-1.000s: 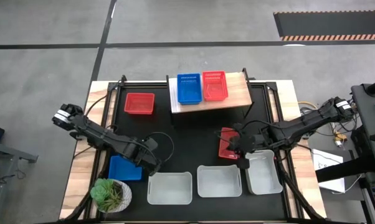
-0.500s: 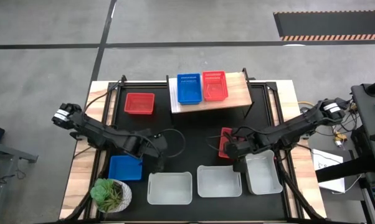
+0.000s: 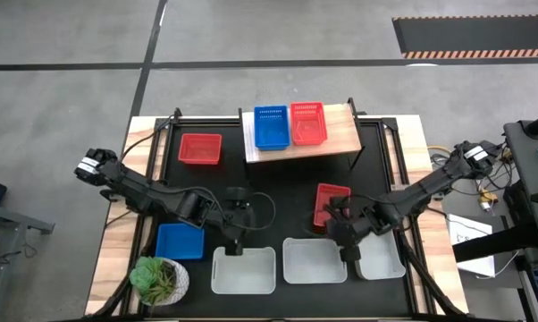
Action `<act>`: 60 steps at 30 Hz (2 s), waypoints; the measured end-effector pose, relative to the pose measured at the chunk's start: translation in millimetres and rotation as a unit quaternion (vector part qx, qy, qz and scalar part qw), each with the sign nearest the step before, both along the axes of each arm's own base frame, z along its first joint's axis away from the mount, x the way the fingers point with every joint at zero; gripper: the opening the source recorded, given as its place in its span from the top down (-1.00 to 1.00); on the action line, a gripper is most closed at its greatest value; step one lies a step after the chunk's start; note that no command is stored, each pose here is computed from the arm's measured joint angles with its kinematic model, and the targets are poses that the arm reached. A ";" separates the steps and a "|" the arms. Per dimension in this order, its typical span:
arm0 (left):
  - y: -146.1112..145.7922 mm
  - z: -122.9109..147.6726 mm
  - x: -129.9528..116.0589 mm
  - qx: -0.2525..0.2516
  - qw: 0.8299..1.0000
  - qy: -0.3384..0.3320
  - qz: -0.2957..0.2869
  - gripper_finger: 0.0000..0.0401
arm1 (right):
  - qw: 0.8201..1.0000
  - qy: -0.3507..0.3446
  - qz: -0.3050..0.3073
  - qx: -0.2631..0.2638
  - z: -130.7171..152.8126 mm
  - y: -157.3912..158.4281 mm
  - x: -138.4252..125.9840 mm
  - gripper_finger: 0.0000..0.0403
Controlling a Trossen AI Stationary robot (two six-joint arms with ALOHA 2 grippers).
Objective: Stack baskets on shelf by color
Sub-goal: Put the middle white bin on the shelf
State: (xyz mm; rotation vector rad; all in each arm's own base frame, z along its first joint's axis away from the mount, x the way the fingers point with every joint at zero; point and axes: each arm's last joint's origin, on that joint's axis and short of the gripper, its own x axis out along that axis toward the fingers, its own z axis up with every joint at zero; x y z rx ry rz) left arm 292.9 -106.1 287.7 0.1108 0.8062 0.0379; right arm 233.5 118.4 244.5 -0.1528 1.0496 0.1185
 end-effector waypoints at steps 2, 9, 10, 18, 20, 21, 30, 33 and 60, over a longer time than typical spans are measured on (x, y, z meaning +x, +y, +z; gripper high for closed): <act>-1.2 3.1 3.2 0.010 1.000 -0.021 -0.018 0.61 | 0.999 -0.016 0.029 -0.017 1.8 9.0 -0.6 0.39; -3.9 7.7 7.2 0.009 0.998 -0.054 -0.025 0.61 | 0.993 -0.052 0.102 -0.026 28.3 30.5 -2.8 0.40; -4.6 7.2 6.8 0.010 0.998 -0.053 -0.025 0.61 | 0.991 -0.046 0.118 -0.029 29.4 33.6 -4.3 0.37; -6.9 6.9 6.9 0.009 0.998 -0.060 -0.026 0.61 | 0.975 0.041 0.200 -0.092 17.1 57.5 -18.5 0.05; -8.0 6.1 7.4 0.007 0.997 -0.066 -0.027 0.61 | 0.967 0.067 0.221 -0.109 11.6 65.7 -19.2 0.00; -8.7 5.5 7.3 0.006 0.997 -0.068 -0.028 0.61 | 0.963 0.077 0.229 -0.118 10.2 69.7 -19.8 -0.01; -10.4 5.0 6.9 0.005 0.997 -0.069 -0.030 0.61 | 0.936 0.138 0.276 -0.168 -4.3 84.9 -15.2 0.05; -10.3 3.9 6.6 0.005 0.997 -0.068 -0.030 0.61 | 0.921 0.154 0.305 -0.187 -13.5 85.8 -14.1 0.06; -9.3 1.1 8.5 0.030 0.995 -0.090 -0.018 0.61 | 0.916 0.150 0.347 -0.136 -42.1 114.2 16.6 0.94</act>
